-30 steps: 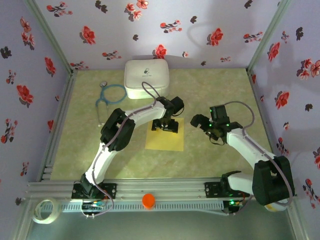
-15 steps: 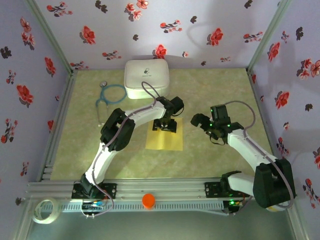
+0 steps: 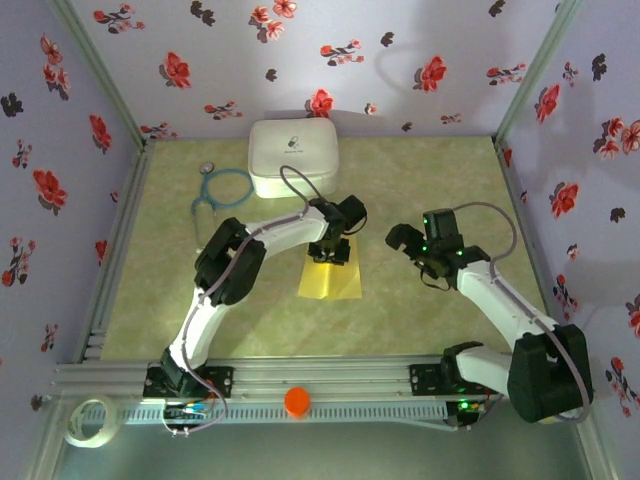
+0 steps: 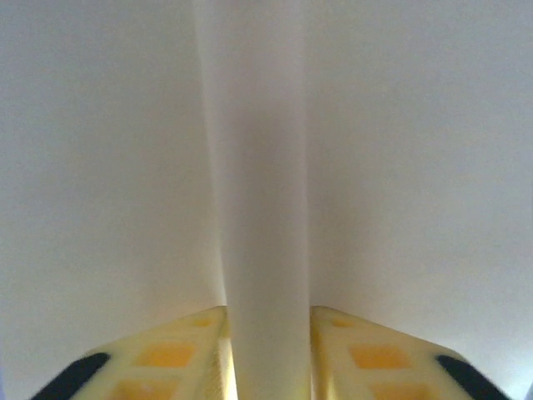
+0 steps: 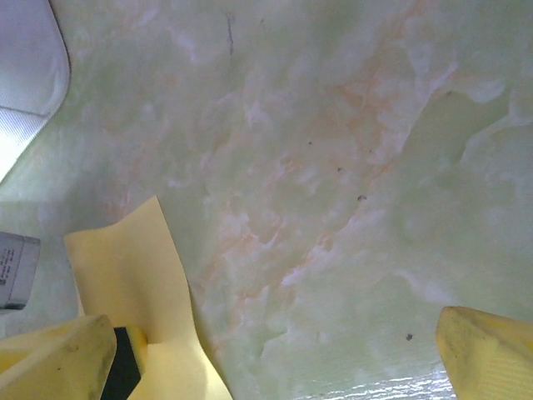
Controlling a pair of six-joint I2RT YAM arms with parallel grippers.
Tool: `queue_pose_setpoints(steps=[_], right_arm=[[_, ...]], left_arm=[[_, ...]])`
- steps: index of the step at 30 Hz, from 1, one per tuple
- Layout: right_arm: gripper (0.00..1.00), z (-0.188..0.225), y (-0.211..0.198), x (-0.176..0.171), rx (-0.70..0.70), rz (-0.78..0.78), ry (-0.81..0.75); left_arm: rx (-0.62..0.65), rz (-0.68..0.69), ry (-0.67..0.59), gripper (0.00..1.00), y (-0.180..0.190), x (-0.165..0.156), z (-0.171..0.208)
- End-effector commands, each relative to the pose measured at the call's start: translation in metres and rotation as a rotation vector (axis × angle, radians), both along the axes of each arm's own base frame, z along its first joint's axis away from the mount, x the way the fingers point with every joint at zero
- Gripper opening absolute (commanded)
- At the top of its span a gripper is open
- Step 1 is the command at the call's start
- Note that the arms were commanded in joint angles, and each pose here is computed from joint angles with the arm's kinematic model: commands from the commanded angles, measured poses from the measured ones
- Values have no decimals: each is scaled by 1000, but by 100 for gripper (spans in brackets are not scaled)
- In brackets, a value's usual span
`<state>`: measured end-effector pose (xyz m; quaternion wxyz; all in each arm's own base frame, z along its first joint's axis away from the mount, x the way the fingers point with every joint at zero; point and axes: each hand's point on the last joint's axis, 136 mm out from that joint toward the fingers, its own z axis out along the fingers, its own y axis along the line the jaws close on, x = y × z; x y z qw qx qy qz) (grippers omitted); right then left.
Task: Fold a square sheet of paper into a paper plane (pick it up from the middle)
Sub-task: First fold the square sheet of paper in half at the center of the table.
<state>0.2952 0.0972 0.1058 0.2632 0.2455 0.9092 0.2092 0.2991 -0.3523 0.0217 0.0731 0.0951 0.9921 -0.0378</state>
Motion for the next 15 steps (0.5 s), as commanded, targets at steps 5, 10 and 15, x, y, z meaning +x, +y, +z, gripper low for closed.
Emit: queue_pose_setpoints(steps=[5,10,15], right_arm=[[99,8,-35,-6,-70,-175,-72],[99,22,-27,-4,-43,-102,-192],[99,35,-20,0,8,-87,-248]], left_arm=[[-188,-64,-102,22,-28,9,55],[-401,-86,-107,22,-43,8,86],[-693,-48,-50,20,-49,12,110]])
